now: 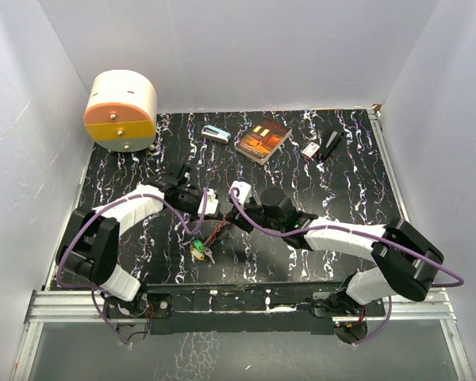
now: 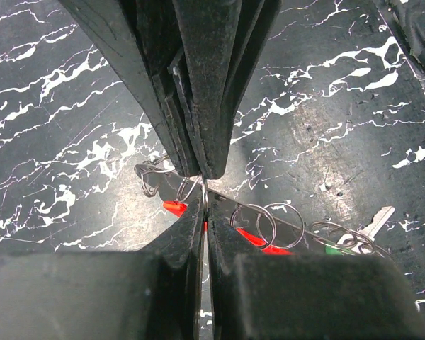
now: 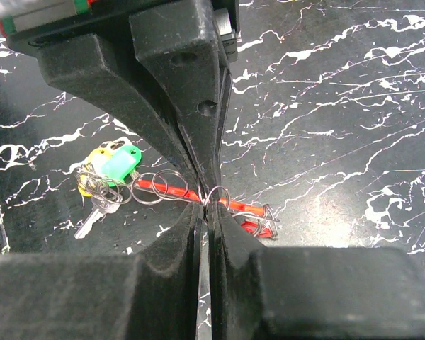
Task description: Put the keys on the keyring
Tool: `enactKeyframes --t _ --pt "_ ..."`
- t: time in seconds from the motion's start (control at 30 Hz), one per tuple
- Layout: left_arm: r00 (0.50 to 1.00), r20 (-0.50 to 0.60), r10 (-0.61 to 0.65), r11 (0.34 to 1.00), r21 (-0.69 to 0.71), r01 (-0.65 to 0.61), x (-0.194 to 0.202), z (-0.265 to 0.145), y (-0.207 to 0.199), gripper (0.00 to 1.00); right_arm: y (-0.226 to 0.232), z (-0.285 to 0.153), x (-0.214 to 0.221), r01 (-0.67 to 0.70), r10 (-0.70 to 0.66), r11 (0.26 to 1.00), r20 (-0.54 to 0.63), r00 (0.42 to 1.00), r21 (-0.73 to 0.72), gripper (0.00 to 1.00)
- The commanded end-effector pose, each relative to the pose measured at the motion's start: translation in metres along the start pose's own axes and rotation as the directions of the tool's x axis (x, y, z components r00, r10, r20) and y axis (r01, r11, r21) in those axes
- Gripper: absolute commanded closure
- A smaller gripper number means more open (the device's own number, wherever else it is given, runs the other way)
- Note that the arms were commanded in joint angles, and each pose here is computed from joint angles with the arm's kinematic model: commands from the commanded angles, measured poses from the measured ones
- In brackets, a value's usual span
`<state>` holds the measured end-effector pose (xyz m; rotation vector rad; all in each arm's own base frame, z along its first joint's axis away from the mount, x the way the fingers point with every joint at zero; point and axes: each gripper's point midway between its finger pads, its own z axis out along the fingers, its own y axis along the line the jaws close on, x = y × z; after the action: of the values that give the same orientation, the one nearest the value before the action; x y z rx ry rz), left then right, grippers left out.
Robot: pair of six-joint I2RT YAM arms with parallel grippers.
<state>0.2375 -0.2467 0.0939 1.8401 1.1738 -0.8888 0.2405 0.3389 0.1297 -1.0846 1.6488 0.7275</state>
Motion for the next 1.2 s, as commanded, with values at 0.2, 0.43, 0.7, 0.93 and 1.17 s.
enactKeyframes --t 0.2,0.43,0.7,0.93,1.17 --pt "1.000 0.020 -0.005 1.000 0.002 0.005 -0.007 -0.005 0.001 1.00 -0.020 -0.011 -0.004 0.011 -0.012 0.997 0.019 1.000 0.073 0.92" --pt "1.000 0.011 -0.014 1.000 -0.007 0.014 -0.003 -0.004 0.001 1.00 -0.018 -0.010 -0.004 -0.003 0.002 0.998 0.026 1.000 0.062 0.92" --pt "1.000 0.010 -0.014 1.000 -0.004 0.014 -0.003 -0.004 0.001 1.00 -0.015 -0.003 -0.014 -0.003 0.002 0.999 0.043 0.999 0.032 0.92" --pt "1.000 0.023 -0.016 1.000 0.000 0.016 -0.006 -0.004 0.000 1.00 -0.016 -0.002 -0.016 -0.007 0.006 0.999 0.048 0.999 0.033 0.92" --pt "0.997 0.067 -0.049 0.999 0.001 0.049 -0.015 -0.003 0.001 1.00 -0.018 -0.004 -0.011 -0.014 0.012 0.999 0.039 0.999 0.049 0.92"
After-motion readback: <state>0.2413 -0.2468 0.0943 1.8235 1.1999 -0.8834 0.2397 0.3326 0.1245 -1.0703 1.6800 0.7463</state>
